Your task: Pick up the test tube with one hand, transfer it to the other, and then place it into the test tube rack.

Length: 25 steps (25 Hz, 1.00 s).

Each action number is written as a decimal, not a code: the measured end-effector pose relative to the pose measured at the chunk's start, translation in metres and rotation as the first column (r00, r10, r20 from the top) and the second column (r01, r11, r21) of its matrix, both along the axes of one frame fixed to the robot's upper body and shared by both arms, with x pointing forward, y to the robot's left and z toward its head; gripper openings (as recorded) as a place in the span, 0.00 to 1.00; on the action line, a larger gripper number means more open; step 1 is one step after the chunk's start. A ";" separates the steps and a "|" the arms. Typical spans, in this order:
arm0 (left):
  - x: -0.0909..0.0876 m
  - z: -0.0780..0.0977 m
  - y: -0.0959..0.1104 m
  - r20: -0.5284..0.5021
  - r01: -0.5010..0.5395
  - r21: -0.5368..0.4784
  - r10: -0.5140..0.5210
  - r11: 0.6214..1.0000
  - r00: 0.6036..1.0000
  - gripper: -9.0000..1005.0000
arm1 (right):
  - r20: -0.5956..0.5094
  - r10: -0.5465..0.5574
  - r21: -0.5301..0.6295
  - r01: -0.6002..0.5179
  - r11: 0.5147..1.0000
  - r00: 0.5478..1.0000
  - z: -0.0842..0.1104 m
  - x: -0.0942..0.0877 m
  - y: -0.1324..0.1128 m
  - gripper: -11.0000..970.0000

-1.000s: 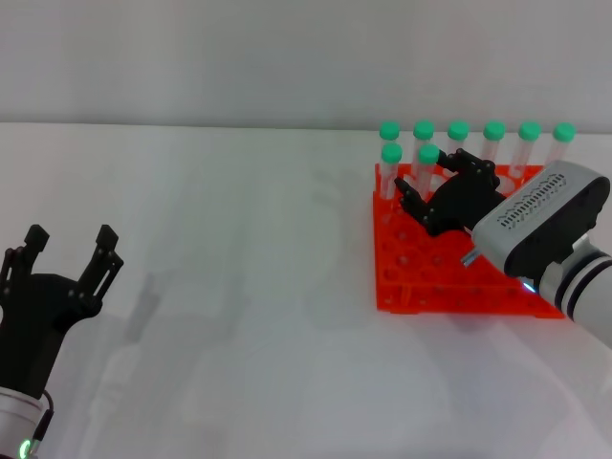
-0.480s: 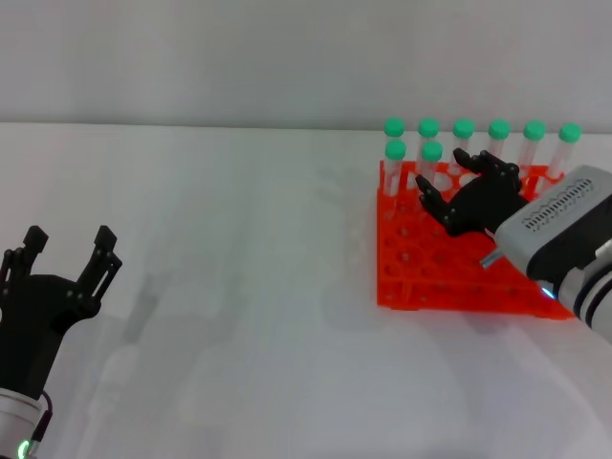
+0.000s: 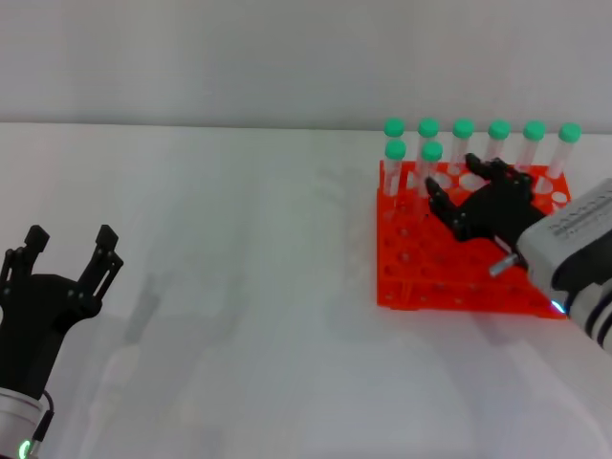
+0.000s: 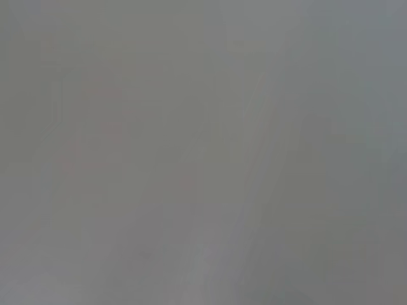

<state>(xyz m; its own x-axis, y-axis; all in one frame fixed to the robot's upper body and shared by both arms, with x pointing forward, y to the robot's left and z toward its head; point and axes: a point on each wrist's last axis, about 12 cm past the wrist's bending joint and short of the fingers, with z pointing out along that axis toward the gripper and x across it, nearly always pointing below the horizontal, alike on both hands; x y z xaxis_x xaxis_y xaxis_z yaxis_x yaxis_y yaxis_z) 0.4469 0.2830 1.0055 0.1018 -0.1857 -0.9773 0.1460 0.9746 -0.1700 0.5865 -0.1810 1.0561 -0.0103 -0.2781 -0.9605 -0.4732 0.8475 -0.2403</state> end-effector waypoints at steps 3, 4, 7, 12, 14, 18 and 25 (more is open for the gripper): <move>-0.001 -0.001 0.001 -0.003 -0.002 0.004 0.002 1.000 1.000 0.88 | 0.016 -0.045 0.055 0.044 0.998 0.999 0.002 -0.005 -0.010 0.60; -0.001 -0.001 0.001 -0.004 -0.004 0.004 0.004 1.000 1.000 0.88 | 0.032 -0.083 0.122 0.079 0.989 0.996 0.003 -0.011 -0.022 0.60; -0.001 -0.001 0.002 -0.003 -0.012 0.002 0.012 1.000 1.000 0.88 | 0.044 -0.108 0.205 0.097 0.974 0.993 0.007 -0.014 -0.037 0.60; 0.003 0.001 0.002 0.003 -0.019 -0.002 0.019 1.000 1.000 0.88 | -0.004 -0.152 0.441 0.138 0.887 0.988 0.007 -0.022 -0.103 0.60; 0.004 0.001 0.002 0.004 -0.016 -0.002 0.016 1.000 1.000 0.88 | -0.020 -0.167 0.480 0.156 0.863 0.986 0.004 -0.024 -0.122 0.60; 0.009 0.002 -0.002 0.004 -0.002 -0.004 0.002 1.000 1.000 0.88 | -0.047 -0.279 0.503 0.264 0.823 0.959 -0.004 -0.031 -0.159 0.59; 0.009 0.002 -0.003 0.004 0.000 -0.004 0.000 1.000 1.000 0.88 | -0.046 -0.320 0.473 0.303 0.827 0.946 -0.008 -0.034 -0.165 0.59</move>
